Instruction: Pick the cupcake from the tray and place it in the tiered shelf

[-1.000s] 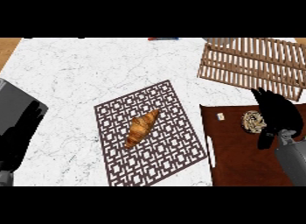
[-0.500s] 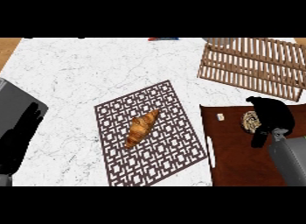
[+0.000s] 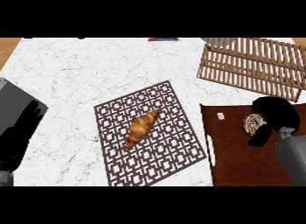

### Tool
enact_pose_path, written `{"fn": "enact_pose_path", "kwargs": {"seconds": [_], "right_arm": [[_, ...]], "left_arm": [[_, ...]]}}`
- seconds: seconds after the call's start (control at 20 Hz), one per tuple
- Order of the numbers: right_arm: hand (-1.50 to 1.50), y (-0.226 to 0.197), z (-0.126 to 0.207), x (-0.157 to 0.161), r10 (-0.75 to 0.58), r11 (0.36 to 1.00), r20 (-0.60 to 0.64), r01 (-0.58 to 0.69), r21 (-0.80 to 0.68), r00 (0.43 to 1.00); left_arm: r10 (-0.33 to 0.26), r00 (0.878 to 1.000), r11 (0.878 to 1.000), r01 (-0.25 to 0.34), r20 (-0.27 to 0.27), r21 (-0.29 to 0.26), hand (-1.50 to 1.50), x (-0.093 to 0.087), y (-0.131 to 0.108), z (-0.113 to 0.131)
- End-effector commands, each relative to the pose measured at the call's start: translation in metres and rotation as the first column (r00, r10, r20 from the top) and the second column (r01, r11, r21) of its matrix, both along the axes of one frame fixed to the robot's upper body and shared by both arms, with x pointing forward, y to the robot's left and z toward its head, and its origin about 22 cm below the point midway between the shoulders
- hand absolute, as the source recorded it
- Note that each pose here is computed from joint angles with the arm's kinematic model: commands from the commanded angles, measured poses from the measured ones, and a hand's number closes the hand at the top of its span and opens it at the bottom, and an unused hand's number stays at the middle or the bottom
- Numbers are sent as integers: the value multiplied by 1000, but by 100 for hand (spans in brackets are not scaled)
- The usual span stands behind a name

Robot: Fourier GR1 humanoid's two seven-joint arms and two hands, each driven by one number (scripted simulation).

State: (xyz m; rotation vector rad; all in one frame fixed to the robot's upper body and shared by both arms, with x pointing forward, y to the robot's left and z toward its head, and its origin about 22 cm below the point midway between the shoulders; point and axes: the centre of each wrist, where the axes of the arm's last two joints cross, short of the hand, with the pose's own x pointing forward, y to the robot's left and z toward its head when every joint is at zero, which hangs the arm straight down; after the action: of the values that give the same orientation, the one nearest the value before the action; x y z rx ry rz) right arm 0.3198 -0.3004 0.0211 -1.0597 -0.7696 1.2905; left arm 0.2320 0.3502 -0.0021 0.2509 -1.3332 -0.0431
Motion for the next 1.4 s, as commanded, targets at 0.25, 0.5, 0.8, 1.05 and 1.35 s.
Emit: {"fn": "enact_pose_path", "kwargs": {"seconds": [0.25, 0.5, 0.8, 1.05, 1.35], "right_arm": [[150, 21, 24, -8, 51, 999, 170, -51, -8, 984], [150, 39, 60, -12, 103, 987, 264, -132, 91, 959], [150, 75, 80, -39, 107, 928, 356, -222, 299, 928], [150, 71, 152, -64, 46, 904, 413, -214, 370, 910], [150, 62, 203, -84, -97, 775, 471, -231, 589, 877]], "left_arm": [[1, 1000, 1000, -1, -16, -7, 0, -4, -12, 5], [2, 1000, 1000, -2, 1, 8, 0, 2, 1, -18], [23, 1000, 1000, -23, -4, -8, 0, -8, -6, -10], [22, 1000, 1000, -22, -1, 8, 0, 3, 2, 4], [19, 1000, 1000, -19, 0, 9, 0, 5, -9, -3]]}}
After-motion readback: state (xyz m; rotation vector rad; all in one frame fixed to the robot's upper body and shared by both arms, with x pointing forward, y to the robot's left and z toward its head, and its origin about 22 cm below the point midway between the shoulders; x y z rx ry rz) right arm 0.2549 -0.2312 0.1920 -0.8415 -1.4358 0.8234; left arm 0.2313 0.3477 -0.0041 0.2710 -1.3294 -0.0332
